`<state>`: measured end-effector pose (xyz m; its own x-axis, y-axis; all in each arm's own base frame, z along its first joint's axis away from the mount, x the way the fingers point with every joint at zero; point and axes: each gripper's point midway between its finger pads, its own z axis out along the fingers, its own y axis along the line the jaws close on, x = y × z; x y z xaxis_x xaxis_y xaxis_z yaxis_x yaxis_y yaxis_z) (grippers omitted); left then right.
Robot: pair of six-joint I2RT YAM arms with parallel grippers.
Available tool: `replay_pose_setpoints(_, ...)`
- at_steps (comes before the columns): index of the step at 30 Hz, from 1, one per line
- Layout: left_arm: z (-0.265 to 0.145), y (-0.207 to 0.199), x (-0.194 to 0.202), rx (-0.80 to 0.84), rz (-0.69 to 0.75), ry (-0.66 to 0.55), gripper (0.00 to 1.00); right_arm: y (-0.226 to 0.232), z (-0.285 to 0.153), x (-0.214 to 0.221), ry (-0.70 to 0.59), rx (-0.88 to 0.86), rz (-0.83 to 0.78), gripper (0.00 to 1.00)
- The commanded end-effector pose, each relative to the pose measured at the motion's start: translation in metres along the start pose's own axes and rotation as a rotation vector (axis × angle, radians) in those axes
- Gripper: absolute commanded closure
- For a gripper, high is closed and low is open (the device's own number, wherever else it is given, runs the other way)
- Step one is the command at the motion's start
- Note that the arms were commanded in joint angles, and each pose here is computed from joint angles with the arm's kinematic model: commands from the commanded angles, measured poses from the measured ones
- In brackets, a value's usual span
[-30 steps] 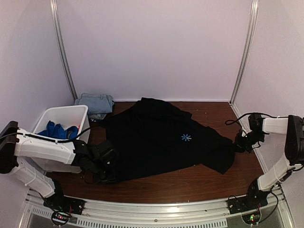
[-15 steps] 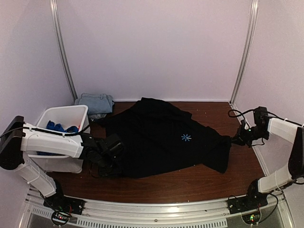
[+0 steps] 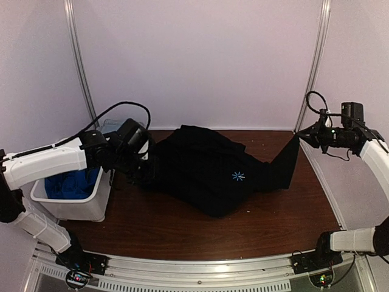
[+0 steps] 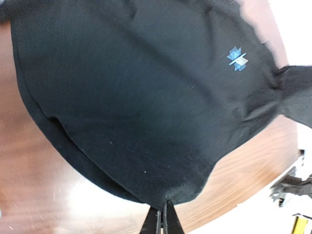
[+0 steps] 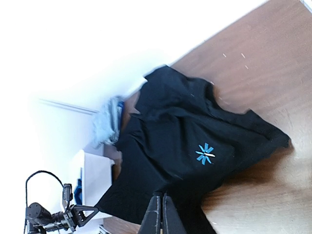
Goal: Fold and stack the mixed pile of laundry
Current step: Flatten out the crumpled T-shirt at the center of the board.
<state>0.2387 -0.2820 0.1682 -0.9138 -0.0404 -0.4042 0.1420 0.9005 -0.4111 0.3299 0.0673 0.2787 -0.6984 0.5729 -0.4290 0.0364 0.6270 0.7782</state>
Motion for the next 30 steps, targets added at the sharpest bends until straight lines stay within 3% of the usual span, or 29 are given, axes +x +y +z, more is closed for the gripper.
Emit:
replay_pose_setpoints(1, -0.06, -0.038, -0.058, 0.134, 0.11, -0.131, 1.0, 0.056, -0.035, -0.019, -0.093, -0.116, -0.047, 1.0)
replay_pose_setpoints(7, -0.116, -0.046, -0.123, 0.197, 0.115, -0.292, 1.0, 0.153, -0.1, -0.052, -0.247, -0.333, -0.138, 1.0)
replay_pose_setpoints(16, -0.134, -0.065, -0.135, 0.27, 0.166, -0.341, 1.0, 0.234, -0.146, -0.088, -0.301, -0.505, -0.12, 1.0)
replay_pose_setpoints(24, -0.145, -0.07, -0.145, 0.265, 0.187, -0.375, 1.0, 0.246, -0.152, -0.101, -0.337, -0.59, -0.056, 1.0)
replay_pose_setpoints(30, -0.175, -0.072, -0.16, 0.281, 0.214, -0.454, 1.0, 0.263, -0.157, -0.114, -0.335, -0.63, -0.074, 1.0)
